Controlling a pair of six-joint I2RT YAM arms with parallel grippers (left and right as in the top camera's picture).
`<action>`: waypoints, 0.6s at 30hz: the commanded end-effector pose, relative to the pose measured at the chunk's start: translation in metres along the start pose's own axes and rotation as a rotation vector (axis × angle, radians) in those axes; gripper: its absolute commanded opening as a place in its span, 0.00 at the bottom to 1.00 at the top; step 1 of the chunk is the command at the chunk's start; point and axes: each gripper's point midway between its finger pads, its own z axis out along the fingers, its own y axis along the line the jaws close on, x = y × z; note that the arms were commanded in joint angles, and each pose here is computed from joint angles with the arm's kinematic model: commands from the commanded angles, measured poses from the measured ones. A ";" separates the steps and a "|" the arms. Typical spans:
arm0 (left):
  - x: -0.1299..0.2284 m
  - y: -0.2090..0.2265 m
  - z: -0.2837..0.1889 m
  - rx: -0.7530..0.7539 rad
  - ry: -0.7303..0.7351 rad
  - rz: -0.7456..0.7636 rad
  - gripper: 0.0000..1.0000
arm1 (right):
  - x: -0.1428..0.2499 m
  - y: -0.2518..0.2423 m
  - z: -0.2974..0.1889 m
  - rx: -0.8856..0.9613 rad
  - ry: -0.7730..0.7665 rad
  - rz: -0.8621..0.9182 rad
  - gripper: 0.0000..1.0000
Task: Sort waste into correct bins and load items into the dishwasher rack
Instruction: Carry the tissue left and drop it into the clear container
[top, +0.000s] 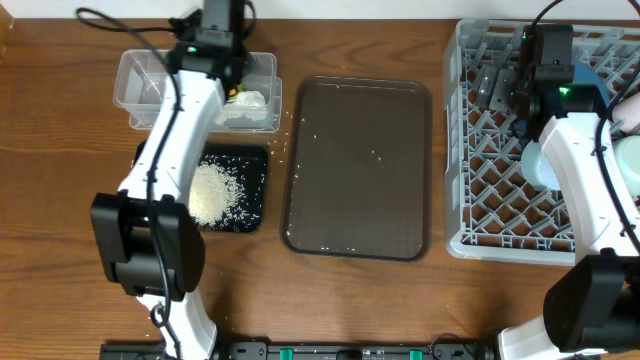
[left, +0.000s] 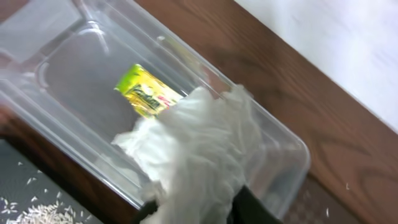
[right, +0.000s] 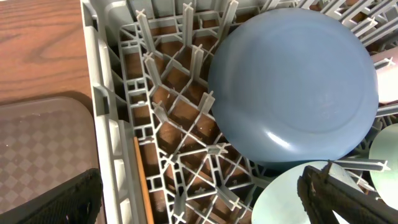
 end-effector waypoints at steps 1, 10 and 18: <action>-0.009 0.011 0.002 -0.024 -0.013 -0.058 0.34 | -0.002 0.002 -0.004 0.001 -0.010 0.009 0.99; -0.010 0.017 0.004 -0.038 -0.007 -0.063 0.74 | -0.002 0.002 -0.004 0.001 -0.010 0.009 0.99; 0.006 0.032 0.002 -0.097 0.055 -0.037 0.79 | -0.002 0.002 -0.004 0.001 -0.010 0.009 0.99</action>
